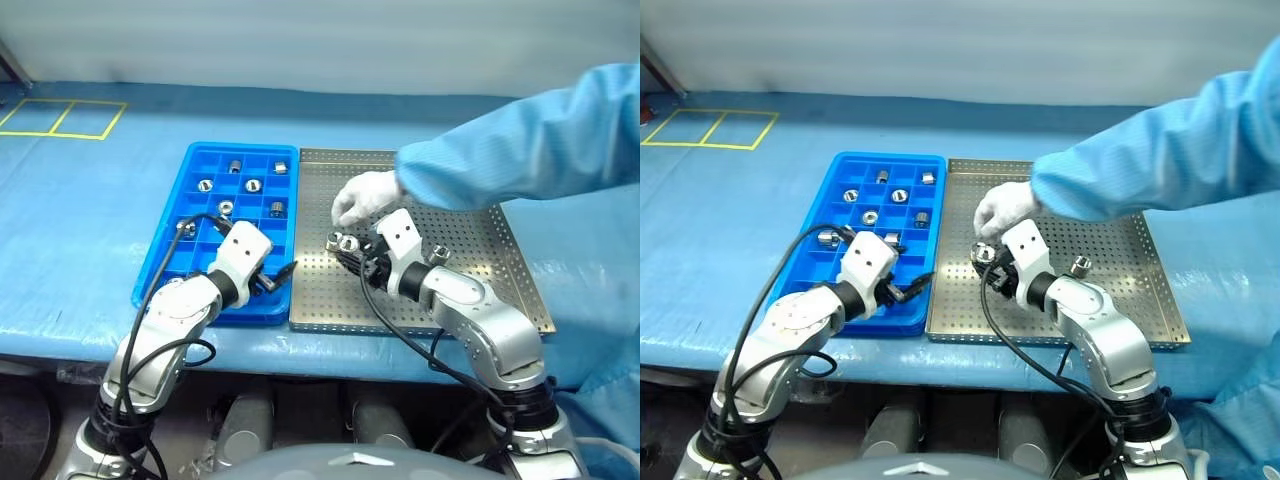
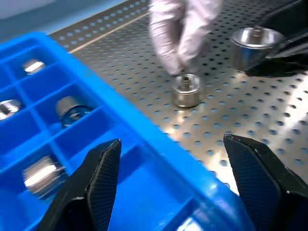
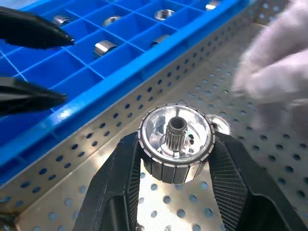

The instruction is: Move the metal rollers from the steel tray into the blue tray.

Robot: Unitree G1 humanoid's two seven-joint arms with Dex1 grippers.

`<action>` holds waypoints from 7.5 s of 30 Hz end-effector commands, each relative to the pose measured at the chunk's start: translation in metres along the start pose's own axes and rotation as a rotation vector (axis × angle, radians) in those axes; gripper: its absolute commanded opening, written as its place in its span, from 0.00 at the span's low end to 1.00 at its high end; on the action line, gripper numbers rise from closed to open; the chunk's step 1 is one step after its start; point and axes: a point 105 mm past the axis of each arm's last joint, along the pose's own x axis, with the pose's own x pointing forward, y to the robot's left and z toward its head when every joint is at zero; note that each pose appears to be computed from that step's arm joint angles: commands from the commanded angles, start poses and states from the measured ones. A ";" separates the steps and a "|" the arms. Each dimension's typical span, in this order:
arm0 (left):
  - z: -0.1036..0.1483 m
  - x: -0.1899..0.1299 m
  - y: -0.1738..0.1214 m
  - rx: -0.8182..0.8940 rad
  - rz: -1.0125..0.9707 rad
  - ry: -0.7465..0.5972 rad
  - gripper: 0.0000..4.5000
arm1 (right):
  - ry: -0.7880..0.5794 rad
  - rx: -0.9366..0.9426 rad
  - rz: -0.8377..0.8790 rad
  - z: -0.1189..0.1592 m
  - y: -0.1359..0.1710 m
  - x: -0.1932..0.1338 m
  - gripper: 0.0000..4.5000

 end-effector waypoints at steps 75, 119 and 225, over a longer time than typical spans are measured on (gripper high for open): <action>0.037 0.123 -0.077 0.148 -0.242 0.042 0.82 | 0.036 -0.131 -0.602 -0.003 -0.082 -0.081 0.80; 0.079 0.082 -0.061 -0.246 -0.324 -0.255 0.42 | 0.019 -0.083 -0.439 -0.009 -0.059 -0.052 0.80; -0.007 0.003 0.037 0.043 0.243 0.071 1.00 | -0.173 -0.135 0.019 0.040 0.018 0.035 0.38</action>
